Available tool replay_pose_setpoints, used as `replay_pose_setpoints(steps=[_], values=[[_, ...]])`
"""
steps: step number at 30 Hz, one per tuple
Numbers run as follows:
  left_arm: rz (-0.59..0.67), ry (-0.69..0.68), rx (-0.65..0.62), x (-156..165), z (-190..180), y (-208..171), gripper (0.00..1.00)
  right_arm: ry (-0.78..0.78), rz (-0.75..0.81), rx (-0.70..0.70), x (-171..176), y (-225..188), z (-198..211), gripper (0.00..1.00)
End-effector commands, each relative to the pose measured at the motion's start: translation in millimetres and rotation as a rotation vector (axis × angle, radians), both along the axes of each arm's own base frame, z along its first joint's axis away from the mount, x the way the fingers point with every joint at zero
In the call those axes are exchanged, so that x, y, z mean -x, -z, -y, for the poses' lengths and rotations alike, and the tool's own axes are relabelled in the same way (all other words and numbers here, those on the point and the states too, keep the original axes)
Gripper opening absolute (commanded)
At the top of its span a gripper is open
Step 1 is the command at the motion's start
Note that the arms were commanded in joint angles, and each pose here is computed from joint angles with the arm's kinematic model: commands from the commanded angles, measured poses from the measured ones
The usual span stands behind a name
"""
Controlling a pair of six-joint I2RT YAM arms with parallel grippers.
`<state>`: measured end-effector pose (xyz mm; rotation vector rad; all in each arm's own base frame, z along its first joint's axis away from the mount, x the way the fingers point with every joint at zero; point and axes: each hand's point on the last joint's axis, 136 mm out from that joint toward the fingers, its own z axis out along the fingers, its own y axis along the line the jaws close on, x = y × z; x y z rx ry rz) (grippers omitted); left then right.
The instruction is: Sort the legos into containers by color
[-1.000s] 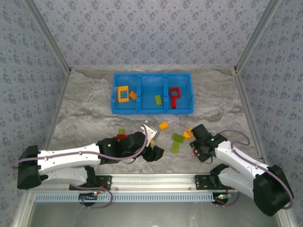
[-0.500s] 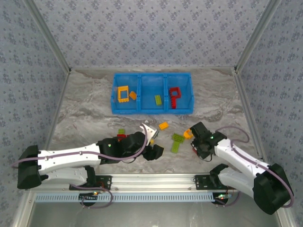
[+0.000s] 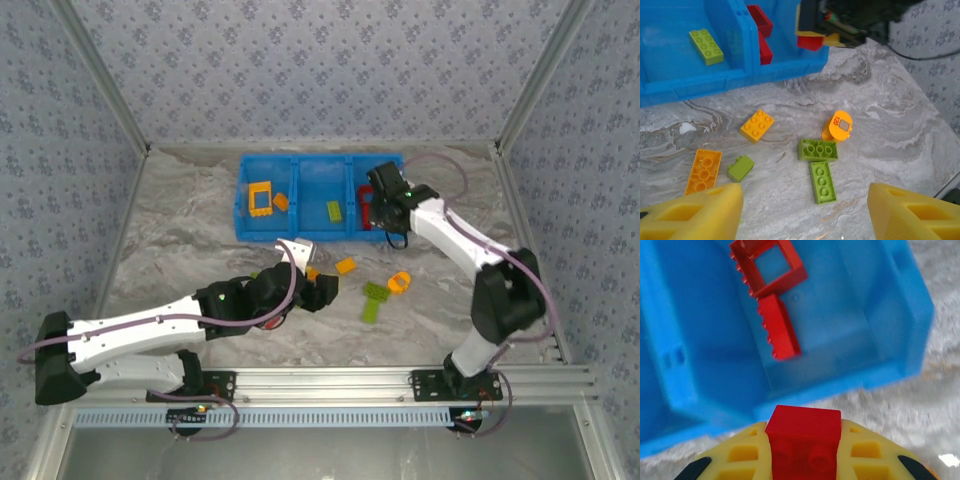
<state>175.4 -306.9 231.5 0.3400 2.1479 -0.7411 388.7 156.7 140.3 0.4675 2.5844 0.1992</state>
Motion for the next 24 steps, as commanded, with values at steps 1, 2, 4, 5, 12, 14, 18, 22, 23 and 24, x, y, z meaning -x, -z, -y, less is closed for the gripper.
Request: replay_pose_setpoints(steps=[1, 2, 4, 5, 12, 14, 18, 22, 23, 24], values=[[0.012, -0.033, 0.037, -4, -3, -18, 0.67, -0.088, -0.074, 0.057, -25, 15, 2, 0.19], [0.008, -0.034, 0.033, -4, -4, -16, 0.67, -0.078, -0.113, 0.075, -30, 23, 5, 0.19], [0.003, -0.035, 0.034, -3, -5, -15, 0.67, -0.06, -0.182, 0.103, -35, 39, 12, 0.18], [0.002, -0.036, 0.034, -3, -6, -14, 0.67, -0.055, -0.204, 0.11, -38, 47, 13, 0.17], [-0.001, -0.034, 0.034, -2, -6, -14, 0.67, -0.112, -0.254, 0.106, -54, 74, 5, 0.19], [-0.002, -0.035, 0.03, -3, -7, -13, 0.67, -0.124, -0.256, 0.092, -55, 76, 1, 0.23], [-0.006, -0.044, 0.02, -3, -9, -12, 0.67, -0.134, -0.235, 0.073, -55, 71, -3, 0.45], [-0.018, -0.075, 0.007, -4, -17, -6, 0.67, -0.128, -0.185, 0.079, -51, 51, 0, 0.53], [-0.024, -0.089, 0.004, -4, -19, -5, 0.67, -0.129, -0.166, 0.086, -51, 43, 0, 0.53], [-0.029, -0.105, -0.005, -5, -23, -3, 0.67, -0.13, -0.142, 0.094, -49, 34, 1, 0.53]])
